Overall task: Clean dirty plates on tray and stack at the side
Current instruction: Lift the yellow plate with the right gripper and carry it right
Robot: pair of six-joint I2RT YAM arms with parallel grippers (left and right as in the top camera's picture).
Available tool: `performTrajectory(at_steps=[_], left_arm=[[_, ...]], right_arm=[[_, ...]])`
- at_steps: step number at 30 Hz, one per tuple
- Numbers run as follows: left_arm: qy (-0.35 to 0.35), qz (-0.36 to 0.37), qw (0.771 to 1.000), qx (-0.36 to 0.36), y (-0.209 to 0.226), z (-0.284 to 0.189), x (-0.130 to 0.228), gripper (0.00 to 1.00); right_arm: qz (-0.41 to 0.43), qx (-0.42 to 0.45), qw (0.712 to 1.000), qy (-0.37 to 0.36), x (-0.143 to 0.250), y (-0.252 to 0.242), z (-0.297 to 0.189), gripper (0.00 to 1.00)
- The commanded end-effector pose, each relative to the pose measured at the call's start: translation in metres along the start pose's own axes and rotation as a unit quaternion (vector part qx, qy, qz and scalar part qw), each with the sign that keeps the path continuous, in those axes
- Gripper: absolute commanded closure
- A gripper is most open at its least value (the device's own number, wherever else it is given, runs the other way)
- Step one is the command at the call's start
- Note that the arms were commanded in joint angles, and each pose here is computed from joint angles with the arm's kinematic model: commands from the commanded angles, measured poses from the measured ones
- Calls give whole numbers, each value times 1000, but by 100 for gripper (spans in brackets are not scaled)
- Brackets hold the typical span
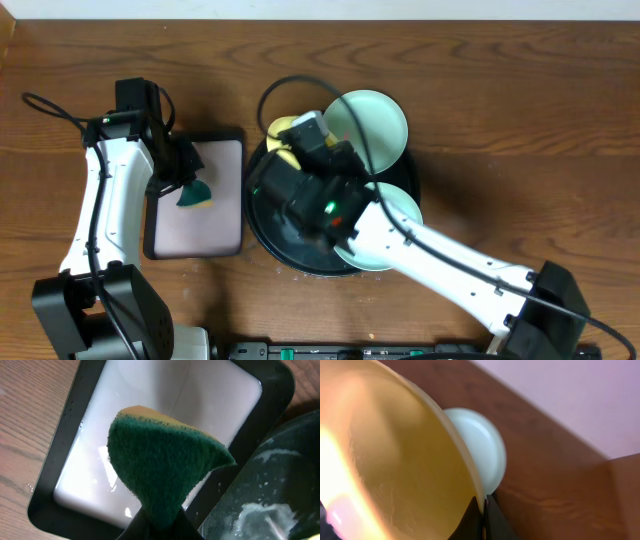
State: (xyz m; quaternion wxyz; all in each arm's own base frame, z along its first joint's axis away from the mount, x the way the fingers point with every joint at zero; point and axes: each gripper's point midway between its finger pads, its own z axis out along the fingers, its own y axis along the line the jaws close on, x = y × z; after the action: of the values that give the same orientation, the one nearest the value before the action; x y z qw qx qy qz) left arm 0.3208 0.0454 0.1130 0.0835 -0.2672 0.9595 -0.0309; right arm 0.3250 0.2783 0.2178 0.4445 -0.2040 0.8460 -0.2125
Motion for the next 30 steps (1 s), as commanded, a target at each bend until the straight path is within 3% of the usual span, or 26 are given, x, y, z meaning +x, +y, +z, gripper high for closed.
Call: performTrajectory(at_steps=[1,9,16,23,30], left_arm=[[5,3,1000,-6,4,3,3,92],[5,3,1000,-6,4,3,3,93],[5,3,1000,-6,4,3,3,92],[5,3,1000,-6,4,3,3,93],[4,3,1000,-5,4,3,3,93]], right_arm=[[8,98,993,-61,-25,-35,-24,99],[-10,145,985,-96,-36,-41,-44,99],[-2,121,989,-89,-34,-34,-40,99],[23,-58,998,12,-3,8,-5,99],[100,-255,953,127,19,28,26,99]])
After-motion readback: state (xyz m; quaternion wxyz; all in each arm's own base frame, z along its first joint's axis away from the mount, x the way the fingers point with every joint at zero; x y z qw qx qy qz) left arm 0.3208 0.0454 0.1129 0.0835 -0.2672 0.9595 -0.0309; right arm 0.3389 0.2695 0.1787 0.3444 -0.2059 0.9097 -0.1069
